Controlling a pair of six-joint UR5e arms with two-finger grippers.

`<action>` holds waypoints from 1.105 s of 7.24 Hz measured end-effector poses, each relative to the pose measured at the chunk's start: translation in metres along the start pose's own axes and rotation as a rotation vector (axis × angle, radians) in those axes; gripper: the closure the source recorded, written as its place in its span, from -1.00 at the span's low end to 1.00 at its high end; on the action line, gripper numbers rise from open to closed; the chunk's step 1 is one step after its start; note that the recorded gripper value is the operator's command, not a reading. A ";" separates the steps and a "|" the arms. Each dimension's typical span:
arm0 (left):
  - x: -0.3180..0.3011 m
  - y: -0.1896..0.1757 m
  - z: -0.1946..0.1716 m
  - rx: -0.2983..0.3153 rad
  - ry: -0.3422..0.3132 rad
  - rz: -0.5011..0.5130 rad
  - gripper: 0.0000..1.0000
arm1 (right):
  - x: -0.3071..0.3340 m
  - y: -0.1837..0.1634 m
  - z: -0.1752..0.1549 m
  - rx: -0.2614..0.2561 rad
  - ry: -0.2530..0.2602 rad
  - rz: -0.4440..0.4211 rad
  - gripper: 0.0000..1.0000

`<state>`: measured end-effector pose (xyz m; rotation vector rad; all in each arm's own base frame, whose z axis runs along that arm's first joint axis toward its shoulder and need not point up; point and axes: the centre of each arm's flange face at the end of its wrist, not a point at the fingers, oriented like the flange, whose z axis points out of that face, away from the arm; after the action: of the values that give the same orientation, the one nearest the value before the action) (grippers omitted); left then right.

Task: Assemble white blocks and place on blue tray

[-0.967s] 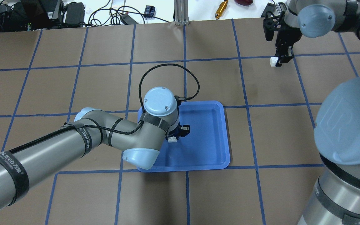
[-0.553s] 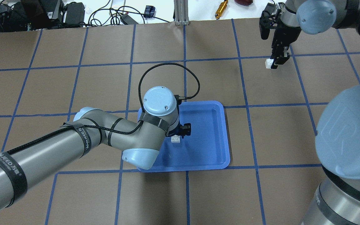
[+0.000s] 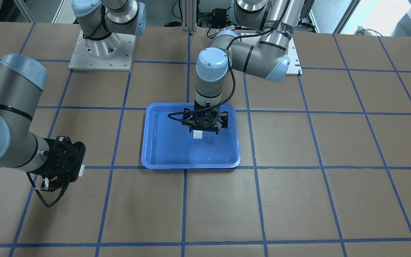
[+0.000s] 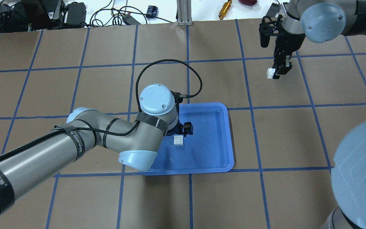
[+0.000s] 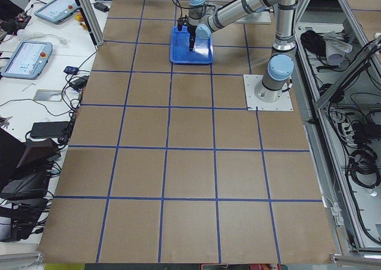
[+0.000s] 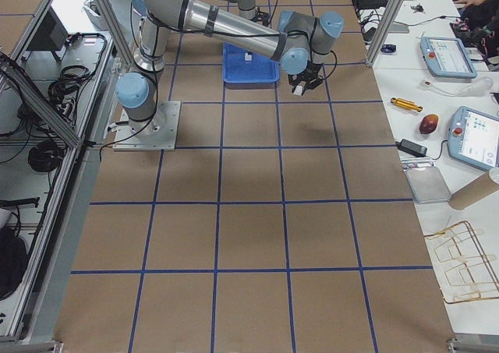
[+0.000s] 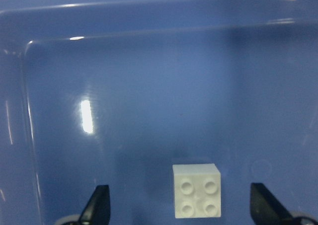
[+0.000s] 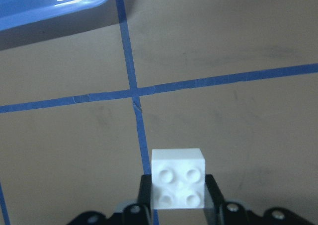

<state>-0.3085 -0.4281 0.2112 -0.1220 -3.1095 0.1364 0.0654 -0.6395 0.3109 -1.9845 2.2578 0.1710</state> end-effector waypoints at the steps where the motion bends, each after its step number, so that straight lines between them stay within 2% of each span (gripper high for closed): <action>1: -0.010 -0.004 -0.007 -0.011 0.032 0.020 -1.00 | -0.014 -0.008 -0.002 -0.002 0.004 -0.007 1.00; 5: -0.063 -0.017 -0.035 -0.128 0.208 0.088 -1.00 | -0.067 -0.050 -0.013 -0.013 0.030 -0.008 1.00; 8: -0.085 -0.023 -0.038 -0.157 0.303 0.074 -1.00 | -0.099 -0.084 0.003 -0.017 0.054 -0.008 1.00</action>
<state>-0.2242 -0.4543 0.2494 -0.2367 -2.8098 -0.1147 0.1614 -0.5530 0.3256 -2.0305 2.2876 0.1379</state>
